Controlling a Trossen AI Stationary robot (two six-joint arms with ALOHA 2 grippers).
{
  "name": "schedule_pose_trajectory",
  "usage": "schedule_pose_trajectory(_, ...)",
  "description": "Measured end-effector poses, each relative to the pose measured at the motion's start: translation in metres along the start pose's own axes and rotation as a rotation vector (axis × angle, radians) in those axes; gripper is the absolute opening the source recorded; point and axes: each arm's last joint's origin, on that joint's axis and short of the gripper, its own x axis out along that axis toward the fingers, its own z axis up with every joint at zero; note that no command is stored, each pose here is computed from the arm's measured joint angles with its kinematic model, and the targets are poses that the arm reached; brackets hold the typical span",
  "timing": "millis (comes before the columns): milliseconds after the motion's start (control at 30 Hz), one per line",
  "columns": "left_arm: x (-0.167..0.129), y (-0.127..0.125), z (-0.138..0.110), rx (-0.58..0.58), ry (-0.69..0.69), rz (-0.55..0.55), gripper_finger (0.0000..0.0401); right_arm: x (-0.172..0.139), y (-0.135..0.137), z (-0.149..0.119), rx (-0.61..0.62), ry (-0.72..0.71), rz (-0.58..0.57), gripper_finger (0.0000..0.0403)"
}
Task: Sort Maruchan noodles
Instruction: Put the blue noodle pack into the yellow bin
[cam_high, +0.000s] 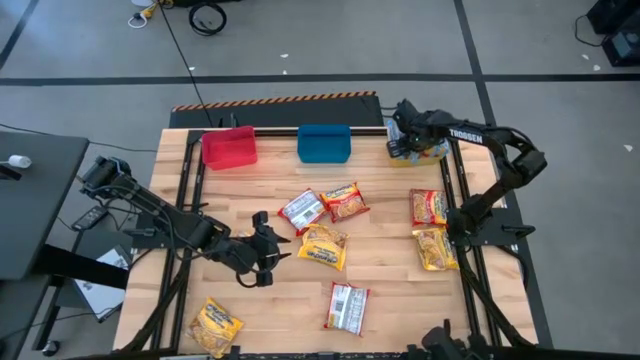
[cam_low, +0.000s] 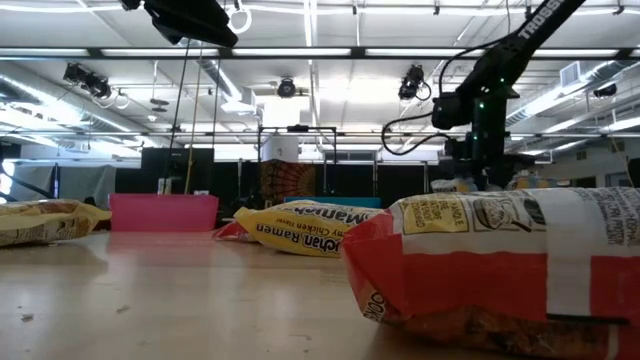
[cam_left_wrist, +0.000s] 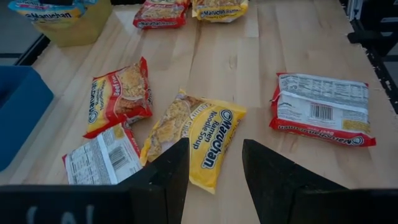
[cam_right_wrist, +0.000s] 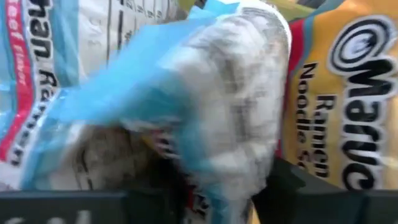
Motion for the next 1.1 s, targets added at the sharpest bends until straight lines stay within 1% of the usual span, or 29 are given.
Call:
schedule_pose_trajectory(33, 0.0, 0.0, 0.0, 0.0, 0.0, 0.0, 0.0153, -0.002, 0.0, 0.001, -0.001, 0.005, -0.002, 0.0131)
schedule_pose_trajectory(67, 0.0, 0.0, 0.0, 0.0, 0.0, 0.0, 0.0153, -0.006, 0.0, 0.003, -0.001, 0.008, 0.0, 0.0125)
schedule_pose_trajectory(133, 0.0, 0.0, 0.0, 0.001, 0.0, 0.0, 0.0153, -0.016, -0.001, 0.008, 0.0, 0.013, 0.016, 0.0125)
schedule_pose_trajectory(233, 0.0, 0.0, 0.0, 0.017, -0.001, 0.0, 0.0153, -0.032, -0.004, 0.022, 0.026, 0.035, 0.1, 0.0125)
schedule_pose_trajectory(300, 0.0, 0.0, 0.001, 0.019, -0.006, -0.002, 0.0153, -0.037, -0.008, 0.03, 0.052, 0.065, 0.159, 0.0125)
schedule_pose_trajectory(367, 0.0, 0.0, 0.002, 0.015, -0.014, -0.005, 0.0153, -0.038, -0.013, 0.039, 0.079, 0.086, 0.185, 0.0125)
schedule_pose_trajectory(500, 0.0, -0.001, 0.003, 0.007, -0.025, -0.009, 0.0153, -0.025, -0.023, 0.045, 0.126, 0.165, 0.199, 0.0125)
schedule_pose_trajectory(633, 0.0, -0.001, 0.003, 0.007, -0.021, -0.021, 0.0153, -0.002, -0.022, 0.04, 0.12, 0.303, 0.17, 0.0125)
schedule_pose_trajectory(767, 0.0, -0.002, 0.002, 0.007, -0.014, -0.043, 0.0153, 0.01, -0.02, 0.04, 0.098, 0.357, 0.155, 0.0125)
schedule_pose_trajectory(833, 0.0, -0.002, 0.002, 0.007, -0.013, -0.046, 0.0153, 0.013, -0.02, 0.039, 0.092, 0.372, 0.152, 0.0125)
schedule_pose_trajectory(933, 0.0, -0.002, 0.002, 0.007, -0.013, -0.046, 0.0153, 0.007, -0.021, 0.038, 0.082, 0.362, 0.157, 0.0125)
schedule_pose_trajectory(1033, 0.0, -0.002, 0.002, 0.008, -0.013, -0.047, 0.0153, 0.001, -0.027, 0.037, 0.101, 0.352, 0.157, 0.0125)
schedule_pose_trajectory(1100, 0.0, -0.001, 0.003, 0.007, -0.014, -0.044, 0.0153, -0.003, -0.03, 0.038, 0.114, 0.335, 0.136, 0.0125)
